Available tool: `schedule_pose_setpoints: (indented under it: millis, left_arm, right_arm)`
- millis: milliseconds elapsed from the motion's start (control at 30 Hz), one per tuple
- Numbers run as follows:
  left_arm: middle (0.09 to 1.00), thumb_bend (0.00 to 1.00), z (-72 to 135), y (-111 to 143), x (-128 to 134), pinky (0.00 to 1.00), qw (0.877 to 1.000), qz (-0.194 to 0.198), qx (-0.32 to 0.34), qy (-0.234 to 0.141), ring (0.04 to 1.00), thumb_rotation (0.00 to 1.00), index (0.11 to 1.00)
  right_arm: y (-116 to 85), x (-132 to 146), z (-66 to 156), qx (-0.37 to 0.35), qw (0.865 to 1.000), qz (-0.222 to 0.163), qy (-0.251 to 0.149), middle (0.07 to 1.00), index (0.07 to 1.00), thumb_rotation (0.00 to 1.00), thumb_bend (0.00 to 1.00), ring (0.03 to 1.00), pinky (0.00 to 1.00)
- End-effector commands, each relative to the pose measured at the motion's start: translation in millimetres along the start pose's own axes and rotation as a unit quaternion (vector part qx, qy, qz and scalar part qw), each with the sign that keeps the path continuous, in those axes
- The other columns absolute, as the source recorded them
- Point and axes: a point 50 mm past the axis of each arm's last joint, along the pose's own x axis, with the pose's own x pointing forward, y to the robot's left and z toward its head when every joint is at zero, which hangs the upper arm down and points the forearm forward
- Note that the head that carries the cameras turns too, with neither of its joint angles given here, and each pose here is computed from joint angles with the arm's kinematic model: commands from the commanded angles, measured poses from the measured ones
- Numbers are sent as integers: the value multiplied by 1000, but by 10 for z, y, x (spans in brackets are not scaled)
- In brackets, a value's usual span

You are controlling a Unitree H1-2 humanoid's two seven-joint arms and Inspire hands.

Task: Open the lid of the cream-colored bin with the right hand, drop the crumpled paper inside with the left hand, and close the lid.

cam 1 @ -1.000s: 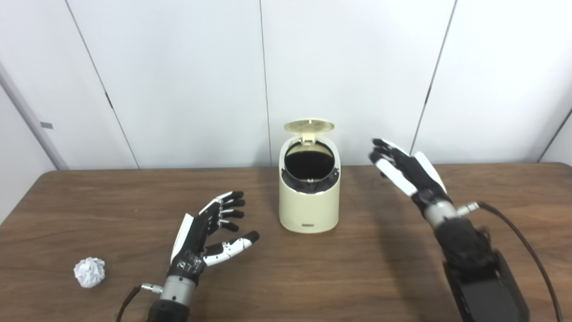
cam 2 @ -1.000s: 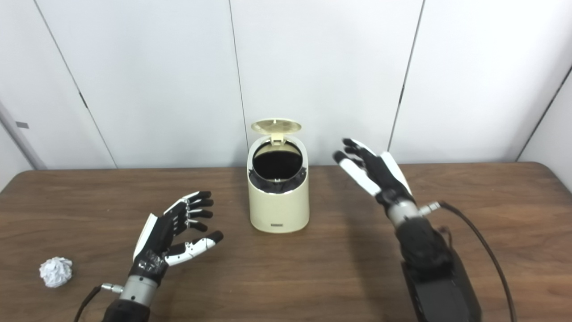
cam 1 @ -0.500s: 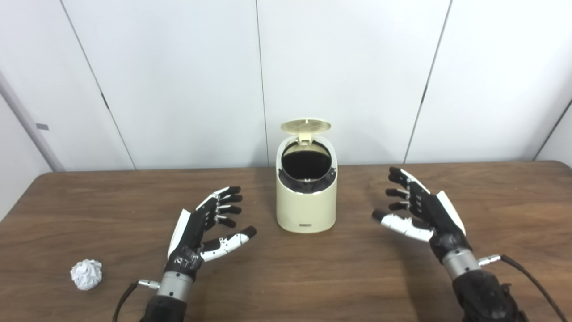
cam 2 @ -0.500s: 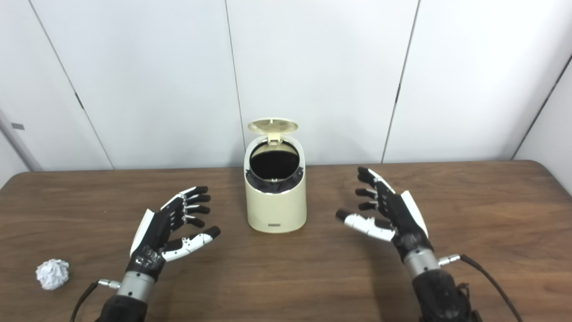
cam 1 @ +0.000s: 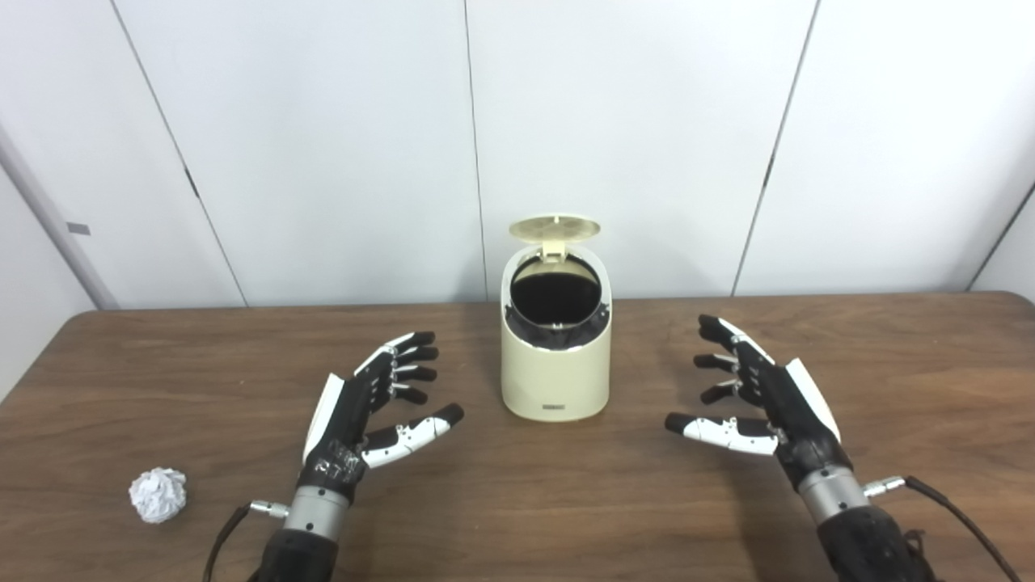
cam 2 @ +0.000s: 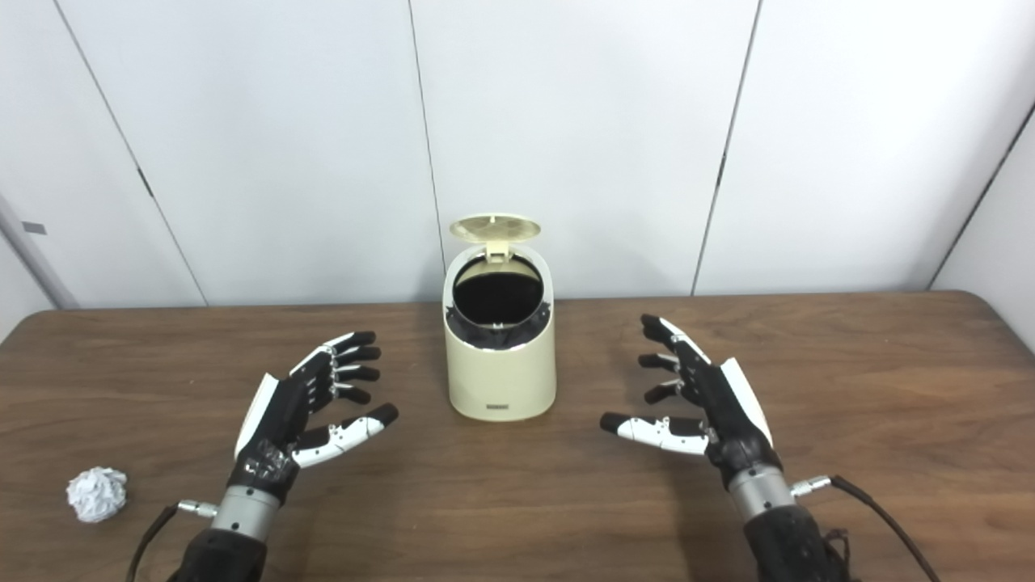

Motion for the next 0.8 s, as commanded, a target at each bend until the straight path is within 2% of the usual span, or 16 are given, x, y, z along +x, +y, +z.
schedule_pose_setpoints:
  millis: [0,767]
  left_arm:
    - [781,743,204,65,134,599,999,9,2,-48,711,213,821]
    - [777,746,215,-19,118,588,999,7,0,-47,707,202,816]
  right_arm:
    - [-73,77,193,-10,999,-14,-52,890,882,228,713,778,575]
    - [-100,97,204,-11,999,-3,-52,898,890,210,700,782,604]
